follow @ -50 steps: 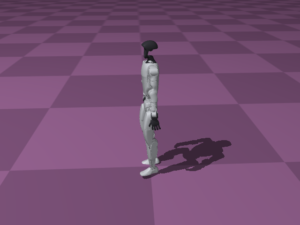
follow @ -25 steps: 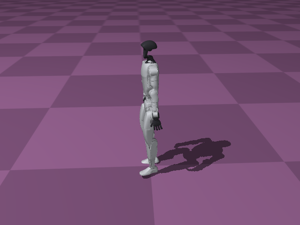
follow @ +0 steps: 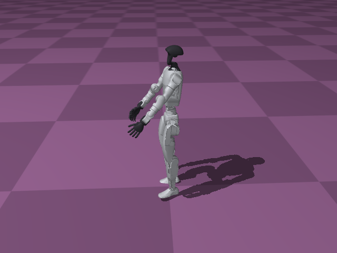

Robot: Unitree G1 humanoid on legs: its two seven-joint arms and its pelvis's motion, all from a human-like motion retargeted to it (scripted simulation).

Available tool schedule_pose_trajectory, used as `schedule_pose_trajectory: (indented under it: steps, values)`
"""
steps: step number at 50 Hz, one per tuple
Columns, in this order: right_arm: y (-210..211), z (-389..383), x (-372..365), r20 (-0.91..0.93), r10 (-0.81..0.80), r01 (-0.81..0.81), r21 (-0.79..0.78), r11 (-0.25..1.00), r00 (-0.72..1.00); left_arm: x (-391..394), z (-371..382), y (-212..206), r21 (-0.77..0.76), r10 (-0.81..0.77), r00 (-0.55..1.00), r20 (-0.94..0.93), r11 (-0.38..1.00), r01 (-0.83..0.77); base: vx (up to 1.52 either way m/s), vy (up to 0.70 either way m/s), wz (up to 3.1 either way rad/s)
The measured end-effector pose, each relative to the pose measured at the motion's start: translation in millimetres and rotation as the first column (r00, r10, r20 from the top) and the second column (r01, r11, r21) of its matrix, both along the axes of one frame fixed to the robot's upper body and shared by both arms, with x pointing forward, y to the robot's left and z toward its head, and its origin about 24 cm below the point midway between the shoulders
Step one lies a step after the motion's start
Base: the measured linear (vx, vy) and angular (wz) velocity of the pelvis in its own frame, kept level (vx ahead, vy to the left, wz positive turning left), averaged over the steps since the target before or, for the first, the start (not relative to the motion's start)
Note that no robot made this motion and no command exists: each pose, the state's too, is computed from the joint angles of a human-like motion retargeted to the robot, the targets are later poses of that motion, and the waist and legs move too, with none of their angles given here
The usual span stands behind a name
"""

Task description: Upper body actions

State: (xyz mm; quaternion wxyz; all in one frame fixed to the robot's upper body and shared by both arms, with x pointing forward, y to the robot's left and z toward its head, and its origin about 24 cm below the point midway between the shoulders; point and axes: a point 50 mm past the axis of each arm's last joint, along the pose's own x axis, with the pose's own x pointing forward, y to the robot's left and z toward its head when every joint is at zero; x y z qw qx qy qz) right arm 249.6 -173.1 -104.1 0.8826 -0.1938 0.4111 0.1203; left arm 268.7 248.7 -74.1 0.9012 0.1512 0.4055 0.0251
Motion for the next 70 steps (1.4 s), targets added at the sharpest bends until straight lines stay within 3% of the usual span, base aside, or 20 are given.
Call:
schedule_pose_trajectory:
  steps: [3, 7, 14, 17, 22, 26, 30, 33, 40, 45, 50, 55, 60, 63, 65, 68, 70]
  values:
    - [28, 95, 97, 0.35, 0.048, -0.103, 0.141, 0.985, 0.936, 83, 99, 12, 0.102, -0.016, 0.943, 0.332, 0.995, -0.019, 0.1, 0.07, -0.14]
    - [46, 233, 163, 0.69, 0.011, -0.245, 0.241, 0.939, 0.724, 136, 225, 10, 0.135, -0.022, 0.744, 0.668, 0.986, -0.093, 0.06, 0.07, -0.17]
    - [12, 477, 154, 0.979, -0.111, -0.377, 0.169, 0.911, 0.17, 129, 429, 12, 0.219, -0.161, 0.316, 0.935, 0.963, -0.159, 0.06, -0.09, 0.15]
    - [-11, 577, 101, 0.963, -0.213, -0.362, 0.143, 0.921, -0.163, 87, 516, 16, 0.198, -0.197, 0.026, 0.98, 0.956, -0.215, -0.09, -0.2, 0.13]
    - [-46, 676, -13, 0.701, -0.35, -0.325, 0.177, 0.929, -0.621, 0, 607, 22, -0.053, -0.058, -0.5, 0.864, 0.977, -0.205, -0.17, 0.05, 0.16]
    - [-61, 705, -79, 0.473, -0.41, -0.339, 0.232, 0.912, -0.78, -48, 635, 28, -0.15, -0.007, -0.695, 0.719, 0.975, -0.164, -0.07, 0.02, 0.02]
    - [-68, 718, -122, 0.345, -0.436, -0.372, 0.237, 0.897, -0.831, -72, 649, 27, -0.173, 0.043, -0.77, 0.636, 0.981, -0.088, -0.17, 0.02, 0.03]
    - [-74, 717, -122, 0.334, -0.472, -0.409, 0.243, 0.879, -0.816, -64, 645, 31, -0.175, 0.032, -0.74, 0.672, 0.978, -0.116, 0.03, 0.02, 0.03]
    - [-72, 674, -34, 0.61, -0.281, -0.194, 0.206, 0.959, -0.741, 7, 586, 41, -0.137, -0.022, -0.526, 0.85, 0.956, -0.261, 0.14, 0.08, -0.06]
    - [-55, 586, 57, 0.84, -0.157, -0.148, 0.093, 0.985, -0.519, 67, 496, 52, 0.016, -0.103, -0.216, 0.971, 0.928, -0.372, 0.03, 0.1, -0.06]
    - [-36, 447, 121, 0.976, 0.096, -0.081, -0.113, 0.99, -0.196, 113, 363, 42, 0.178, -0.139, 0.211, 0.968, 0.968, -0.179, -0.01, 0.01, -0.04]
    - [-23, 298, 139, 0.948, 0.233, -0.143, -0.206, 0.968, 0.217, 106, 221, 34, 0.134, -0.077, 0.534, 0.842, 0.989, -0.068, -0.01, -0.01, 0.02]
    - [-10, 145, 104, 0.714, 0.179, -0.191, -0.064, 0.98, 0.677, 54, 82, 21, -0.038, 0.068, 0.834, 0.547, 0.998, -0.056, -0.07, -0.07, 0.18]
    - [-9, 53, 45, 0.374, 0.17, -0.198, 0.036, 0.98, 0.912, -11, 0, 10, -0.216, 0.09, 0.98, 0.177, 0.975, -0.051, -0.05, -0.06, 0.21]
    - [-10, 9, -3, 0.11, 0.226, -0.236, 0.082, 0.968, 0.968, -60, -35, 10, -0.269, 0.084, 0.992, -0.092, 0.957, -0.106, -0.03, -0.1, 0.25]
    - [-15, -37, -80, -0.267, 0.324, -0.303, 0.118, 0.946, 0.907, -125, -63, 15, -0.222, 0.124, 0.928, -0.352, 0.952, -0.212, -0.03, -0.11, 0.39]
    - [-21, -53, -121, -0.419, 0.338, -0.326, 0.103, 0.94, 0.843, -158, -74, 15, -0.192, 0.141, 0.885, -0.445, 0.95, -0.247, 0.04, -0.11, 0.35]
